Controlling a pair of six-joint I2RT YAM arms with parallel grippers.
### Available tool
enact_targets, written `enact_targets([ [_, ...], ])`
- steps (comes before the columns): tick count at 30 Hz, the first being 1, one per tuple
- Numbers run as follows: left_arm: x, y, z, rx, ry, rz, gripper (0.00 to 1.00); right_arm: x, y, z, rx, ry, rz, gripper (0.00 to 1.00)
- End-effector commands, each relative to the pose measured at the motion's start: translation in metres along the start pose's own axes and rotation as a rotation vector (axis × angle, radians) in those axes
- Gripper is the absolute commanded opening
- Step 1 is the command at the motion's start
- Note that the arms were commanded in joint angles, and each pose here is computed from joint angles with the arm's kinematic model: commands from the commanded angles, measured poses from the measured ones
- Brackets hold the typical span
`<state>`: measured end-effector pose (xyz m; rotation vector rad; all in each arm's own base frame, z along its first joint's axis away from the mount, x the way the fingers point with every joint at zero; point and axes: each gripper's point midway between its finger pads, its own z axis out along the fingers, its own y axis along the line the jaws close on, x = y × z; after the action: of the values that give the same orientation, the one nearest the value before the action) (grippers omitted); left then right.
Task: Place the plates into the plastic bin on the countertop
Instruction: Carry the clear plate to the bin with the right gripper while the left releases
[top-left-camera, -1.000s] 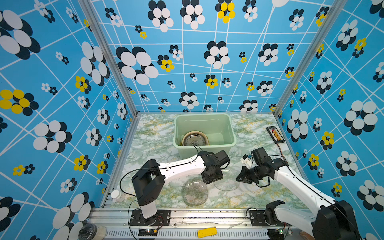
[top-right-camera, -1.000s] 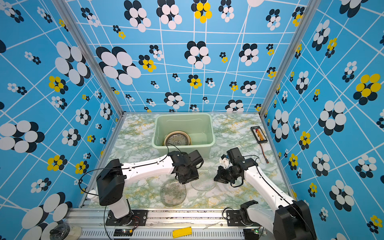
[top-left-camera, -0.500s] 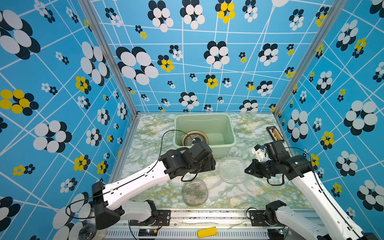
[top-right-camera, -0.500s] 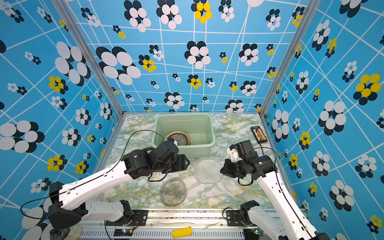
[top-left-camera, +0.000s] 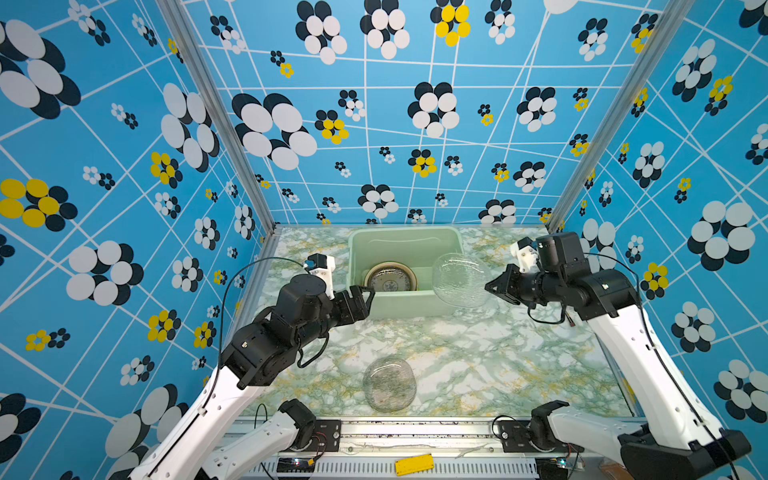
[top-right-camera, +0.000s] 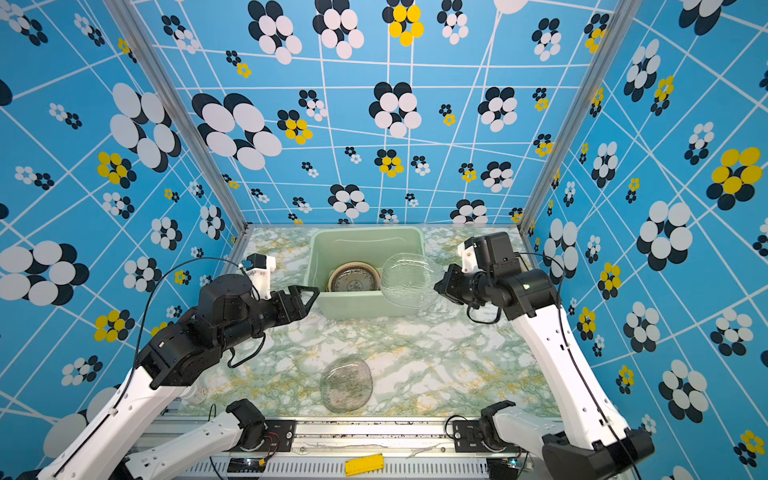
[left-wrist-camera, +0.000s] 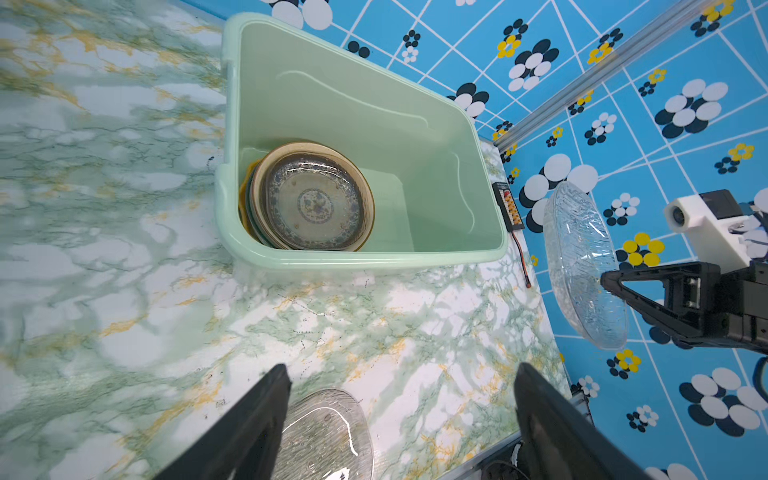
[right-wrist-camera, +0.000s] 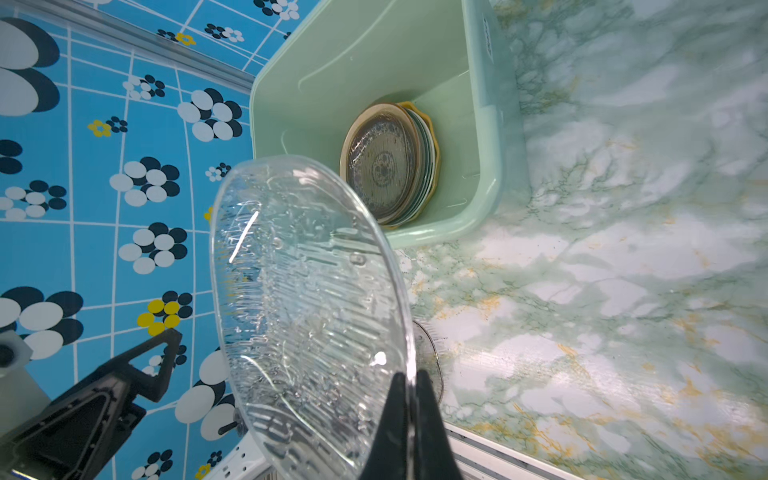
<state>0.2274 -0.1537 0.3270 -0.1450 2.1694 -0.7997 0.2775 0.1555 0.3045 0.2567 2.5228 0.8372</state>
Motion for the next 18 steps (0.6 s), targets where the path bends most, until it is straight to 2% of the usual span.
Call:
enact_targets([
  [1,0.007,0.005,0.0,0.038,0.048,0.012,0.92,-0.029,0.023,0.014,-0.021,-0.052,-0.028,0.0],
  [6,-0.004,0.023,0.001,0.0,-0.006,-0.033,0.99,-0.05,0.055,0.051,-0.018,-0.026,-0.104,0.0],
  [11,-0.013,0.033,-0.003,-0.049,-0.054,0.002,0.99,-0.058,0.068,0.099,-0.012,0.03,-0.147,0.0],
  [18,-0.012,0.049,0.003,-0.091,-0.066,-0.011,0.99,-0.049,0.079,0.171,-0.019,0.134,-0.226,0.0],
])
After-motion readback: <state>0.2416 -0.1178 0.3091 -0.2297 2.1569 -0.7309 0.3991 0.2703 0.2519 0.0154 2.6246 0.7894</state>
